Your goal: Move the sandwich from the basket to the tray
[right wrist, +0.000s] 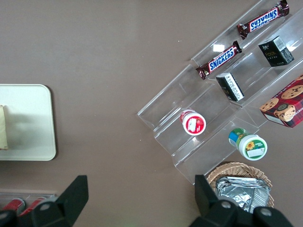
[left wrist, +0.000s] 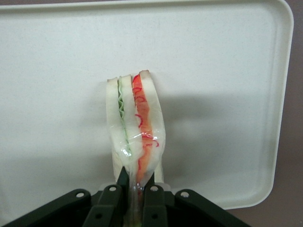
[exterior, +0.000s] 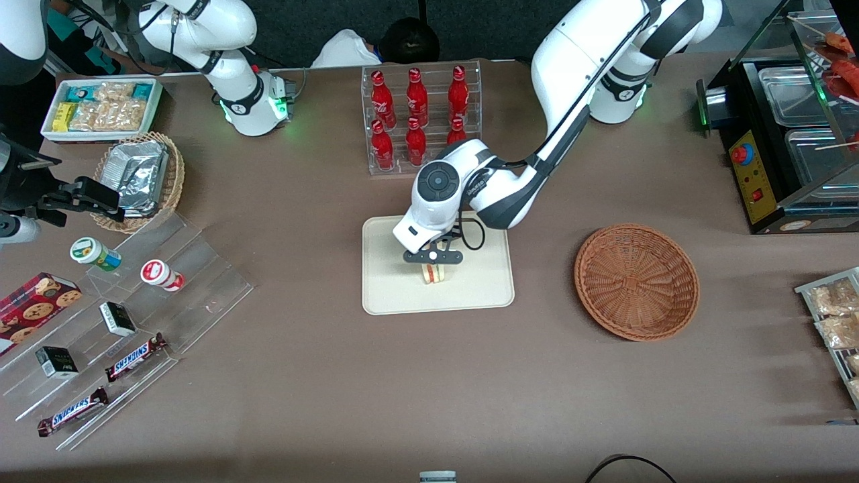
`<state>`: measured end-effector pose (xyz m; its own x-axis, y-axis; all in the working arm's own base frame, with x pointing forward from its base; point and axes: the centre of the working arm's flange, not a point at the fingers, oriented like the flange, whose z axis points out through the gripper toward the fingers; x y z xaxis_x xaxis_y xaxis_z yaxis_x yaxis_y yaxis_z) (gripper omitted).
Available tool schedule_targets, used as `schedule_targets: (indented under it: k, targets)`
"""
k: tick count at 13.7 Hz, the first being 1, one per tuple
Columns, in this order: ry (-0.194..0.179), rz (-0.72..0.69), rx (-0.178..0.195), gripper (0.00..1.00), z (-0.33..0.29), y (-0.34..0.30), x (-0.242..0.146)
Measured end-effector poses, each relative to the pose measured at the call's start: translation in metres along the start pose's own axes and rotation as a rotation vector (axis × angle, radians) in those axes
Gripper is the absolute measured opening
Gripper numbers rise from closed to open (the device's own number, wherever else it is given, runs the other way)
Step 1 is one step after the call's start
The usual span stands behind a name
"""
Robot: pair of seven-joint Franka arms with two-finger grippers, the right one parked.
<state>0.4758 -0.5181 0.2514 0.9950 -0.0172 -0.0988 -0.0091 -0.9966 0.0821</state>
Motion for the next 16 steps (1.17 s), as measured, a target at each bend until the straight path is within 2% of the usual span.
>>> schedule_targets:
  k: [1, 2, 7, 8, 10, 13, 16]
  targets:
    - [-0.002, -0.001, 0.001, 0.15, 0.002, -0.001, 0.000]
    - [-0.005, -0.002, 0.003, 0.22, 0.005, -0.001, 0.001]
    - [0.004, -0.009, -0.001, 0.71, -0.003, -0.001, 0.008]
    - [0.006, -0.011, 0.004, 0.82, -0.013, -0.002, 0.010]
    - [0.016, -0.018, 0.019, 0.99, -0.053, -0.004, 0.012]
    - [0.046, -0.093, 0.051, 1.00, -0.148, -0.033, 0.015]
    - [0.065, -0.181, 0.129, 1.00, -0.241, -0.081, 0.002]
